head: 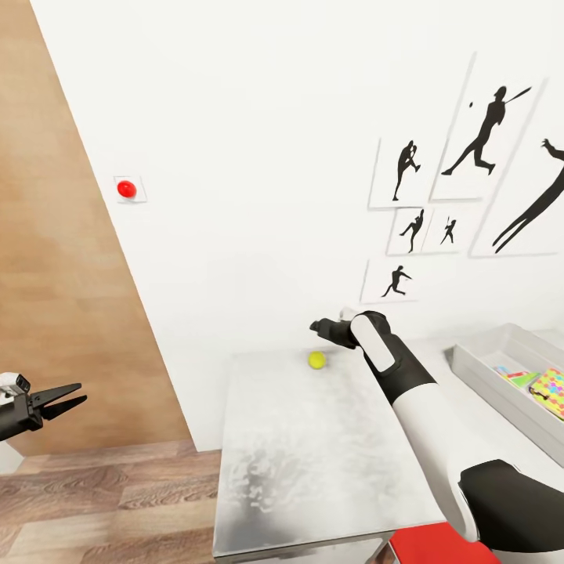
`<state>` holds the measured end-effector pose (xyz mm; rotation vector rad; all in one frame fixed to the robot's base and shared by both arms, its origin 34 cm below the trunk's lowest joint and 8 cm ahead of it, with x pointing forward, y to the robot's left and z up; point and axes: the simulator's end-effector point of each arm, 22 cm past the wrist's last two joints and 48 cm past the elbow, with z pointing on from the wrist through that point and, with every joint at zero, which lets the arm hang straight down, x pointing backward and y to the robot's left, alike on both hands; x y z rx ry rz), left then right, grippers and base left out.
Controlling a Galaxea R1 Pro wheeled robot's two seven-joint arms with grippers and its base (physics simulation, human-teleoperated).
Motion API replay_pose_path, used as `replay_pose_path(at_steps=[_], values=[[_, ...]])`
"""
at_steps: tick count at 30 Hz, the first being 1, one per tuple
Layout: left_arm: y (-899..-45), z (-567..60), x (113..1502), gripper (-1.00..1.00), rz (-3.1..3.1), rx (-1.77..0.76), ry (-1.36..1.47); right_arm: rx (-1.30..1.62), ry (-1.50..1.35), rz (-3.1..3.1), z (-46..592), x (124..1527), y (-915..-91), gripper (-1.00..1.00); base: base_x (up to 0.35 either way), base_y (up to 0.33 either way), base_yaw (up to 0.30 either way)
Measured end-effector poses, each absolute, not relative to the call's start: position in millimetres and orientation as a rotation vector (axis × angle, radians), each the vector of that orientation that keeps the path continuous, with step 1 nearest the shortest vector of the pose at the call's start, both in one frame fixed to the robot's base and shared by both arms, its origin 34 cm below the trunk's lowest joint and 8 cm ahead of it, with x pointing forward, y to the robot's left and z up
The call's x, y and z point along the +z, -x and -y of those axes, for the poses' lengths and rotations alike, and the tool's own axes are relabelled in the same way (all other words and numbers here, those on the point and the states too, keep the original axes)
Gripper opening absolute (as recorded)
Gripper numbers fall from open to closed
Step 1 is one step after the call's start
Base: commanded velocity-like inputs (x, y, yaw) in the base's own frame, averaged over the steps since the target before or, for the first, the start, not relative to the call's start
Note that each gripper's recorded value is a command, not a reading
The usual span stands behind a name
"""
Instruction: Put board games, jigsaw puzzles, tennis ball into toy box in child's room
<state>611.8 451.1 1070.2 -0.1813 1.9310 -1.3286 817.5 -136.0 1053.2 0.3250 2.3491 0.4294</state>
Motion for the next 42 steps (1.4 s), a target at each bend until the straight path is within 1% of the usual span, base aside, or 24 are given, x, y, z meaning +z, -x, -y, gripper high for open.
replay_pose_path(at_steps=[11,21,28,42], values=[[-613,-452,1064,1.0,-1.941,-1.334,0.197,0.415,-0.329,-2.382,145,1039,-816,1.0,0.0,0.0,0.08],[-619,-453,1070,1.0,-1.936,-1.354,0.23,0.406,-0.324,-2.469,141,1011,-808,1.0,0.0,0.0,0.093],[-627,-443,1089,1.0,-1.944,-1.377,0.211,0.391,-0.327,-2.466,149,1015,-817,1.0,0.0,0.0,0.099],[-629,-445,1083,1.0,-1.967,-1.376,0.226,0.356,-0.343,-2.483,157,1004,-820,1.0,0.0,0.0,0.106]])
